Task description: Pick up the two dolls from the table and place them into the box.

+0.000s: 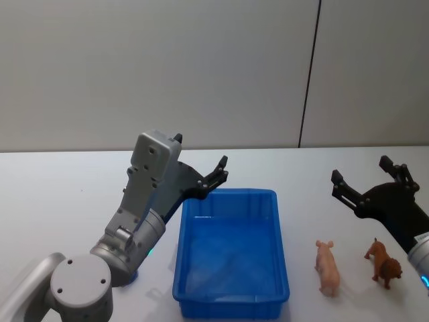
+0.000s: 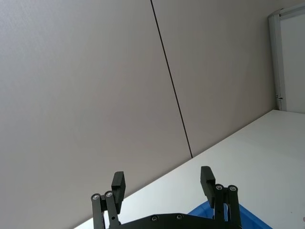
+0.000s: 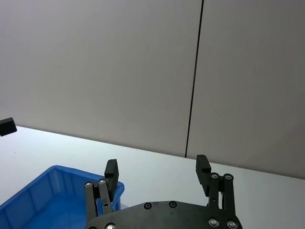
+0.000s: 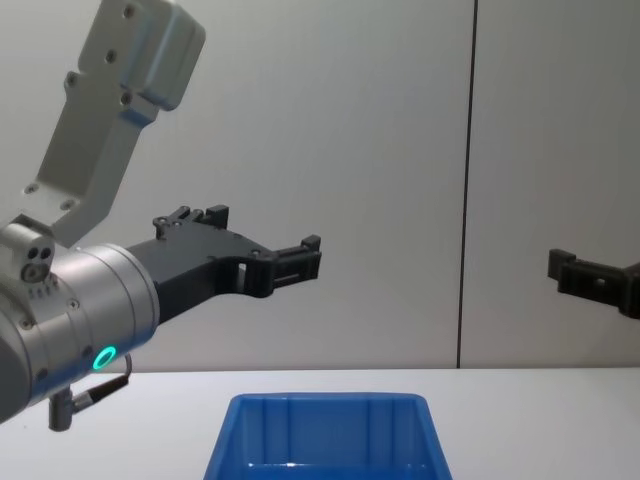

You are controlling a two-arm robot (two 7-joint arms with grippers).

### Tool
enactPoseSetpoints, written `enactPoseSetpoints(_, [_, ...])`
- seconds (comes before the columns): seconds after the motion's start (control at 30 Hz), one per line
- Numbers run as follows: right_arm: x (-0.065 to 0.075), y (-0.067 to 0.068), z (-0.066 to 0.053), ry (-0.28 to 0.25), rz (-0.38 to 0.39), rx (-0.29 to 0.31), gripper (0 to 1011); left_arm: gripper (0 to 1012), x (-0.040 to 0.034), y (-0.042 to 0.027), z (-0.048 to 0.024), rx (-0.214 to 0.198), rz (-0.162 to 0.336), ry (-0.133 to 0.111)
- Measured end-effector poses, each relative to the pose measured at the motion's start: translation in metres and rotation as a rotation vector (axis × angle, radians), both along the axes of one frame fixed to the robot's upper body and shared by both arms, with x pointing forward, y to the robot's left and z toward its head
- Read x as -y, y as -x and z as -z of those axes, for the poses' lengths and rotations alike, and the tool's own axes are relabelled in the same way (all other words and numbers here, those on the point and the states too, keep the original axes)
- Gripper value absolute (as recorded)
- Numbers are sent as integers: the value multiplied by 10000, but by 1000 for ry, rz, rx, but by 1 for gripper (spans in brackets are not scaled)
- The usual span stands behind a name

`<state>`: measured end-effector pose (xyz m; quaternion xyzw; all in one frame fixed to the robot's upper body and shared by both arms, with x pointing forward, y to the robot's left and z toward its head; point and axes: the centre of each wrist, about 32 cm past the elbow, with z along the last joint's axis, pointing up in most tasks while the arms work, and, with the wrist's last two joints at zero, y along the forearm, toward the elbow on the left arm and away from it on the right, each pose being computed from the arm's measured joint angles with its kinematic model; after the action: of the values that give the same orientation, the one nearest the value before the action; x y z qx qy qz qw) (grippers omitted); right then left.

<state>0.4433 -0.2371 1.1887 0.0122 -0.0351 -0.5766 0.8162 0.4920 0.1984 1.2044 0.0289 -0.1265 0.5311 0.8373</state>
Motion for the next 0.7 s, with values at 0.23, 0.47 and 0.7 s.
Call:
enactPoseSetpoints(0.23, [0,0,0,0,0,0,1001,1001,0,0,0,0,0,0])
enactPoseSetpoints(0.47, [0,0,0,0,0,0,1001,1001,0,0,0,0,0,0])
enactPoseSetpoints(0.7, [0,0,0,0,0,0,1001,1001,0,0,0,0,0,0])
